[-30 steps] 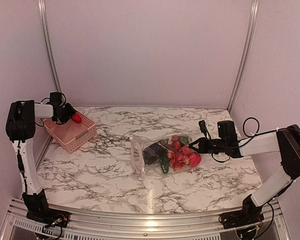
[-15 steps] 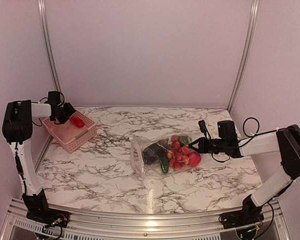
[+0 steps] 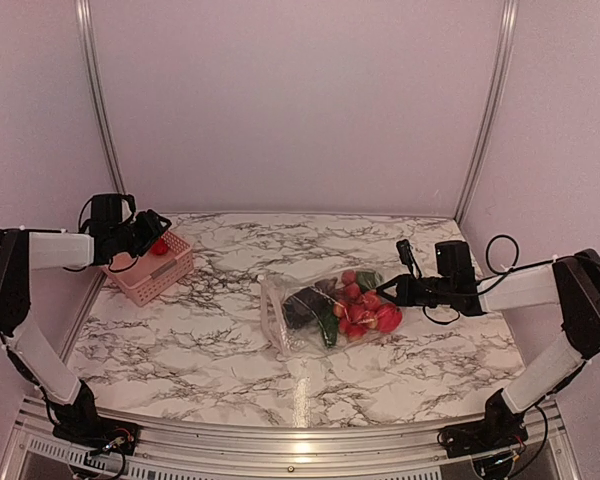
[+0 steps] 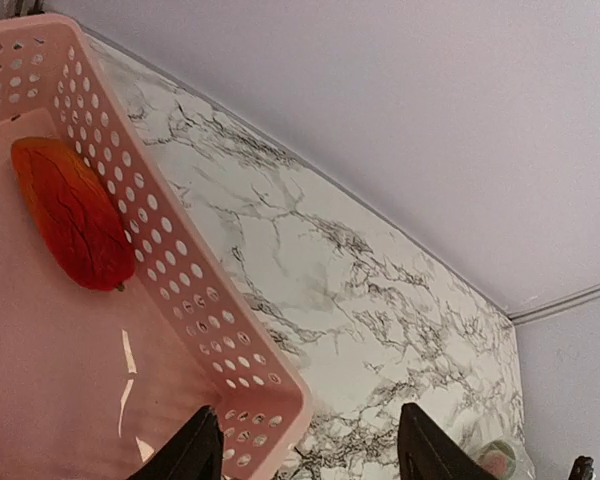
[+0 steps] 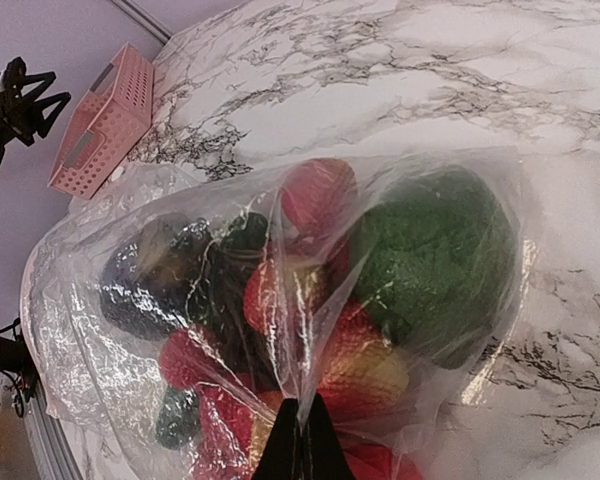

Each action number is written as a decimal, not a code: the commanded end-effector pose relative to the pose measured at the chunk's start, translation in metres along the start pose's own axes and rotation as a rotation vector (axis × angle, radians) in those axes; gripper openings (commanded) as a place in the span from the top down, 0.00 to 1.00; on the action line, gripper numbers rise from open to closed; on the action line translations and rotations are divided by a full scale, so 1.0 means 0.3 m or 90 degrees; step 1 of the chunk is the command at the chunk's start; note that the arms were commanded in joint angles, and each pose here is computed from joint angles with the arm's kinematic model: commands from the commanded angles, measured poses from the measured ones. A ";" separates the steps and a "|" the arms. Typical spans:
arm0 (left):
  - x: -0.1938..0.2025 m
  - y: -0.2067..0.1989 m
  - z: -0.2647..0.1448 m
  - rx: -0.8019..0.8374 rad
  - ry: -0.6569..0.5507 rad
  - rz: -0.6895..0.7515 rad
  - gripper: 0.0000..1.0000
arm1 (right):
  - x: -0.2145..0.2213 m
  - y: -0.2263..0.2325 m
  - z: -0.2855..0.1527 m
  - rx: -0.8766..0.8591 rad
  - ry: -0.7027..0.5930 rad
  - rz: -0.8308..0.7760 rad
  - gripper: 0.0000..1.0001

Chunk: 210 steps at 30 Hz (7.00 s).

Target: Open the zip-top bag and remove the fake food

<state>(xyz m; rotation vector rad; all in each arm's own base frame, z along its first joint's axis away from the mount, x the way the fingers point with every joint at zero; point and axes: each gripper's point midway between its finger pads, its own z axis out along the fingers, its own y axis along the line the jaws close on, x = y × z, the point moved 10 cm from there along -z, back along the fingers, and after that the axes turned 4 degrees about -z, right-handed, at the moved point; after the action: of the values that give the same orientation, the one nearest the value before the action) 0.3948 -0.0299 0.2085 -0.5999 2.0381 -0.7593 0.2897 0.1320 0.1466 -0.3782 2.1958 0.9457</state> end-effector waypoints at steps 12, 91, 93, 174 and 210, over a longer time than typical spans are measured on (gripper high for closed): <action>0.519 -0.164 -0.105 0.247 0.155 0.064 0.47 | 0.035 0.006 0.001 -0.020 -0.013 0.004 1.00; 1.039 -0.378 0.057 0.309 0.270 0.654 0.59 | -0.035 -0.005 0.003 -0.002 -0.028 -0.016 1.00; 1.031 -0.371 0.038 0.276 0.304 0.623 0.60 | -0.038 -0.003 -0.007 0.009 -0.042 -0.014 1.00; 0.096 0.041 0.127 -0.131 0.023 -0.054 0.19 | -0.067 -0.010 -0.031 0.040 -0.057 -0.032 1.00; 0.468 -0.204 -0.152 0.212 0.145 0.151 0.27 | -0.035 -0.007 -0.027 0.013 -0.041 -0.017 1.00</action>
<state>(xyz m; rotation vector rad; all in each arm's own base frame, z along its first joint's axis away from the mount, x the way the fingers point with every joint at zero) 0.3075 -0.1277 0.1963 -0.1691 2.0970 -0.9195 0.2914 0.1261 0.1560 -0.3664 2.1516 0.8945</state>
